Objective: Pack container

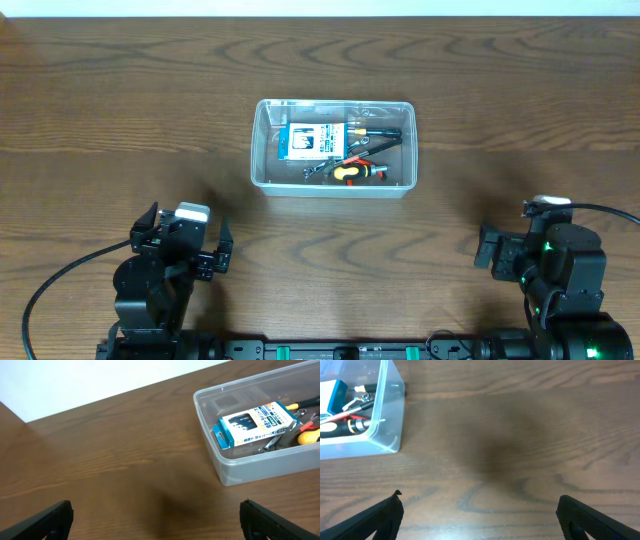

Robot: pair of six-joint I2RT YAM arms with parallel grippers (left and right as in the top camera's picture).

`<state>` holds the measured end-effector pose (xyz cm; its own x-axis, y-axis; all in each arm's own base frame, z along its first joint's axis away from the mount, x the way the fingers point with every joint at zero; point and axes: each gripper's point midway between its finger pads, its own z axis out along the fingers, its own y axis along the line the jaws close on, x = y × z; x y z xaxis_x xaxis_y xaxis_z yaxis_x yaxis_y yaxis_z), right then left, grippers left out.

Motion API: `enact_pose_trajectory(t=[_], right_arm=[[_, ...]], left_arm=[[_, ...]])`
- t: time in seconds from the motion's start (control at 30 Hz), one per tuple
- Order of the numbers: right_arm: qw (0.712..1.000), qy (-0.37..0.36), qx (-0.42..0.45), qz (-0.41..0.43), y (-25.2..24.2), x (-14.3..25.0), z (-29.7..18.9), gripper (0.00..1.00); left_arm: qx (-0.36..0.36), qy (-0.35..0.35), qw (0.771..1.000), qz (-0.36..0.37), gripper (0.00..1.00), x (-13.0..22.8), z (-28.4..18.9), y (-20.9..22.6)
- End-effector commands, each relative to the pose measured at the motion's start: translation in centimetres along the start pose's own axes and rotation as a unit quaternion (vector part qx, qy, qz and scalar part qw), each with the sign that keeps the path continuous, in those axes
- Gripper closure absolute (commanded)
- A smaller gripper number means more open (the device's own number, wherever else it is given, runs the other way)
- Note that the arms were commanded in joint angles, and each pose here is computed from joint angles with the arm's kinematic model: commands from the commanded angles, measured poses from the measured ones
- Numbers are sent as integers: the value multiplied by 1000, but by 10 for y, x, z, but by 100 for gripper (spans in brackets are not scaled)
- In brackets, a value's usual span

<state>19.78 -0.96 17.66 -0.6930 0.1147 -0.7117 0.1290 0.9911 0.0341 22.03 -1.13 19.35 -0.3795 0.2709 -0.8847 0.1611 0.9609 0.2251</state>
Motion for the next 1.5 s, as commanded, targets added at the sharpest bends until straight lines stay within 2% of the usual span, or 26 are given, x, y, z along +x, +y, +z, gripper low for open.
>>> enact_pose_trajectory(t=[0.0, 0.27, 0.53, 0.73, 0.97, 1.03, 1.17, 1.47], right_arm=[[1000, 4, 5, 6, -1, 4, 0, 1], [1000, -11, 21, 0, -9, 6, -10, 1], [989, -146, -14, 14, -6, 2, -41, 1], [972, -229, -44, 9, 5, -7, -16, 1], [927, -367, -69, -42, 25, -43, 9, 1], [922, -375, -65, -69, 28, -37, 21, 1], [933, -342, -67, -86, 32, -15, 47, 1], [929, -347, -64, -114, 34, -16, 45, 1]], left_arm=[[3, -7, 1000, -7, 2, -3, -1, -1], [3, -7, 1000, -7, 2, -3, -1, -1], [3, -7, 1000, -7, 2, -3, -1, -1], [3, -7, 1000, -7, 2, -3, -1, -1], [3, -7, 1000, -7, 2, -3, -1, -1], [3, -7, 1000, -7, 2, -3, -1, -1], [3, -7, 1000, -7, 2, -3, -1, -1], [3, -7, 1000, -7, 2, -3, -1, -1]])
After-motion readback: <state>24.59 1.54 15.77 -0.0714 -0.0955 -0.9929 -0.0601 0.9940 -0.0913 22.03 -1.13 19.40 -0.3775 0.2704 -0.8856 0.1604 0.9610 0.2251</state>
